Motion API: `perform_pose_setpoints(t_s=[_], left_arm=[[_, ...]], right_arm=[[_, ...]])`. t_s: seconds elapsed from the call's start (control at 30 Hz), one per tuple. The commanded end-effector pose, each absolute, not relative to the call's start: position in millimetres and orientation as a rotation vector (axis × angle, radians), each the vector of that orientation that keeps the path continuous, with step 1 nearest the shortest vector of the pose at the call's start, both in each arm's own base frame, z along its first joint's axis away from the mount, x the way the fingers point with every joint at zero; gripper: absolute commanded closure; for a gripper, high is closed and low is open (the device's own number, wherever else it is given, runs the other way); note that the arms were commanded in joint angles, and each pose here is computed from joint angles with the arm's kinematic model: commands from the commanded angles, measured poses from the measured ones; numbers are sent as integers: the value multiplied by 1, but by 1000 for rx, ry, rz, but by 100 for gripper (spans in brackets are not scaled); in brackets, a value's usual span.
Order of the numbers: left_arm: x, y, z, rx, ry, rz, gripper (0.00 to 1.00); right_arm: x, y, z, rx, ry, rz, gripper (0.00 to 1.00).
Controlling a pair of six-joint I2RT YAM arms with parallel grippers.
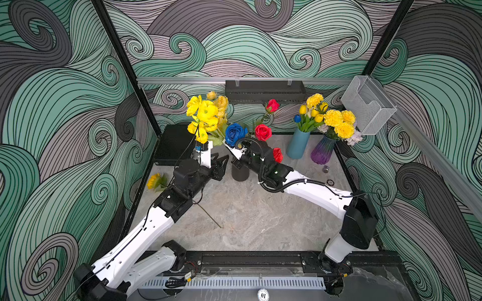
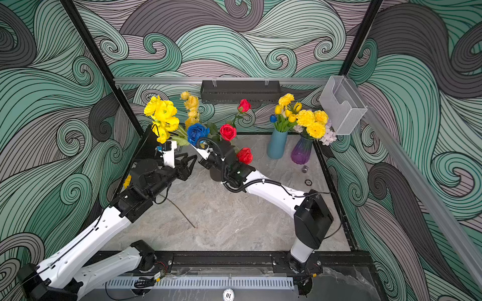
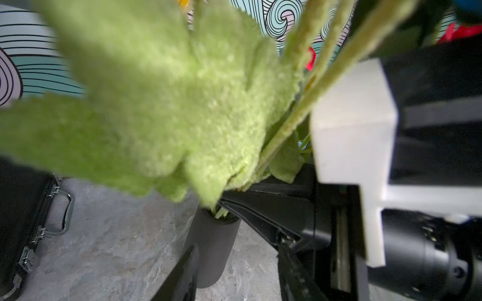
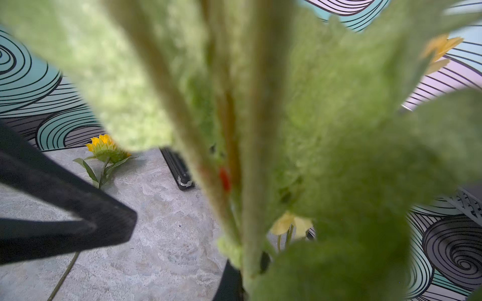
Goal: Pick out yellow flowers from the vase
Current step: Pick up the flower from the vase.
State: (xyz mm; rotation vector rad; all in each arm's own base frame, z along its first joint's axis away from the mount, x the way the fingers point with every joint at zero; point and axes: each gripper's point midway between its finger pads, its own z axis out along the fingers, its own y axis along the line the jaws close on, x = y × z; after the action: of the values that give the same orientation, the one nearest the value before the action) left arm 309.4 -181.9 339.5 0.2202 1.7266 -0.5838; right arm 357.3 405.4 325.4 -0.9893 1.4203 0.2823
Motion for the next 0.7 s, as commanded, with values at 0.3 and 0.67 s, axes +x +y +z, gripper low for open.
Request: perform_pose_setpoints(t_s=[0.3,0.67], left_arm=[[316,-179,359,224,1658,-655,56],[310,-180,361,249,1617,-681,61]], right_arm=[[355,404,338,-968,1403,307,100],[359,401,337,-945,1412,291,100]])
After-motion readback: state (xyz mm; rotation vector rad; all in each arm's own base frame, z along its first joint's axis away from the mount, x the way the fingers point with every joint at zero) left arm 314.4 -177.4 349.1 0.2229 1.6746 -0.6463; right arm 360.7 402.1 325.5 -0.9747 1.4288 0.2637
